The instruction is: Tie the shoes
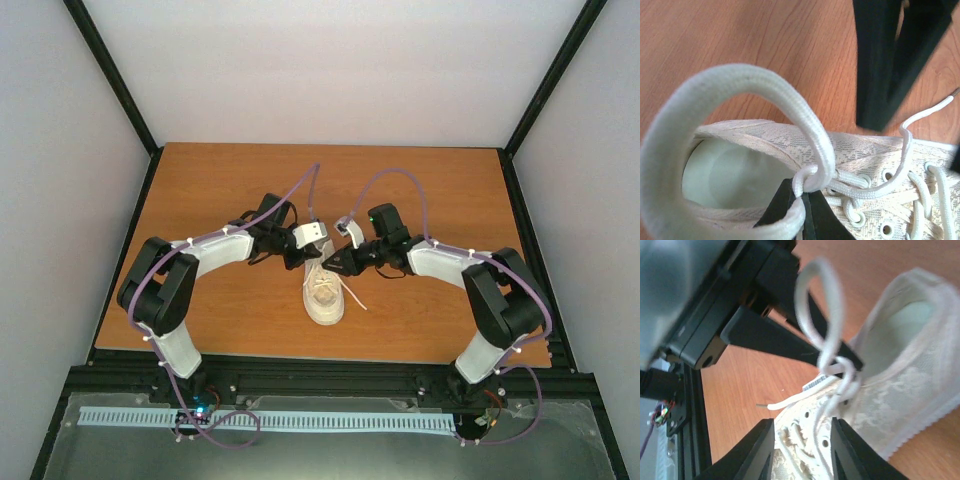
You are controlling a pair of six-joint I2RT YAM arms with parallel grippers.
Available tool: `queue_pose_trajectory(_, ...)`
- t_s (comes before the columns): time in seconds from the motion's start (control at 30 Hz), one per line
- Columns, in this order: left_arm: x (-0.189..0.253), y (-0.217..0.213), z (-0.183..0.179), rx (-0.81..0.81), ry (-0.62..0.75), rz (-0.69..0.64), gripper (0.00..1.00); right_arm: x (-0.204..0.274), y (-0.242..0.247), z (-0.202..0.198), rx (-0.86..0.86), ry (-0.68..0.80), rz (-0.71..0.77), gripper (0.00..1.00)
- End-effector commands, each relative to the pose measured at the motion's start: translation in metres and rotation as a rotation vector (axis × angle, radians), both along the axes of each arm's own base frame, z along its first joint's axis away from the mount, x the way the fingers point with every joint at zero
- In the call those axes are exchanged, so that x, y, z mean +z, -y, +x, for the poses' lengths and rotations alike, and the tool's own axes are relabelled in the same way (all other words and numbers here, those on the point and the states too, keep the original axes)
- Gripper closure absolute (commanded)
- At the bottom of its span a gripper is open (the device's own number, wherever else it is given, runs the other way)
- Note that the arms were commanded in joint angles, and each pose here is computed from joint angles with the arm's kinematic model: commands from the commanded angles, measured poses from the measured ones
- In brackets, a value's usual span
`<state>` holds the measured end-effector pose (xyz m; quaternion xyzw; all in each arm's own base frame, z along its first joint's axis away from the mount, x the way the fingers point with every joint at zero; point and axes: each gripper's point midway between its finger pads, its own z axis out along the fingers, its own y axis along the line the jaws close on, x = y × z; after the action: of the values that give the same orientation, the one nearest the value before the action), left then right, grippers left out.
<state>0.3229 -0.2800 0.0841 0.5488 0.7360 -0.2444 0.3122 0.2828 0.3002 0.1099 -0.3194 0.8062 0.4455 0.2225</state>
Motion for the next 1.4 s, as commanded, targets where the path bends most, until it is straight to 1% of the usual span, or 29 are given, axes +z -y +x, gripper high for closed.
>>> queue_pose_trajectory(0.0, 0.025, 0.003, 0.009, 0.011, 0.083, -0.052, 0.99, 0.014, 0.018, 0.022, -0.058, 0.042, 0.006, 0.72)
queue_pose_trajectory(0.07, 0.027, 0.003, 0.009, 0.01, 0.086, -0.055, 0.99, 0.006, 0.014, 0.034, -0.062, 0.014, -0.006, 0.8)
queue_pose_trajectory(0.13, 0.028, 0.003, 0.008, 0.01, 0.089, -0.059, 0.99, -0.002, 0.007, 0.043, -0.053, -0.013, 0.002, 0.85)
queue_pose_trajectory(0.2, 0.03, 0.004, 0.007, 0.007, 0.088, -0.066, 0.99, -0.008, 0.001, 0.05, -0.054, -0.033, 0.011, 0.89)
queue_pose_trajectory(0.27, 0.032, 0.004, 0.006, 0.006, 0.088, -0.071, 0.99, -0.008, -0.007, 0.049, -0.018, -0.05, 0.045, 0.91)
queue_pose_trajectory(0.33, 0.032, 0.004, 0.005, 0.006, 0.088, -0.073, 0.99, -0.006, -0.015, 0.038, 0.046, -0.071, 0.08, 0.91)
queue_pose_trajectory(0.4, 0.033, 0.004, 0.004, 0.005, 0.088, -0.075, 0.99, -0.007, -0.019, 0.029, 0.086, -0.077, 0.08, 0.9)
queue_pose_trajectory(0.63, 0.034, 0.004, 0.005, 0.002, 0.085, -0.075, 0.99, -0.012, -0.021, 0.013, 0.14, -0.092, 0.088, 0.87)
queue_pose_trajectory(0.87, 0.033, 0.003, 0.003, -0.005, 0.081, -0.07, 0.99, -0.01, -0.02, 0.014, 0.126, -0.078, 0.092, 0.84)
queue_pose_trajectory(1.07, 0.036, 0.006, 0.002, -0.01, 0.069, -0.085, 0.99, -0.015, -0.034, 0.018, 0.118, -0.08, 0.092, 0.85)
queue_pose_trajectory(1.13, 0.035, 0.006, 0.001, -0.013, 0.063, -0.085, 0.99, -0.016, -0.034, 0.02, 0.103, -0.077, 0.091, 0.86)
queue_pose_trajectory(1.2, 0.034, 0.006, 0.0, -0.014, 0.06, -0.084, 0.99, -0.015, -0.033, 0.021, 0.092, -0.067, 0.088, 0.9)
queue_pose_trajectory(1.27, 0.035, 0.005, 0.0, -0.014, 0.059, -0.084, 0.99, -0.013, -0.031, 0.021, 0.079, -0.052, 0.08, 0.96)
queue_pose_trajectory(1.37, 0.038, 0.004, 0.0, -0.013, 0.049, -0.092, 0.99, -0.014, -0.024, 0.024, 0.04, -0.019, 0.045, 0.97)
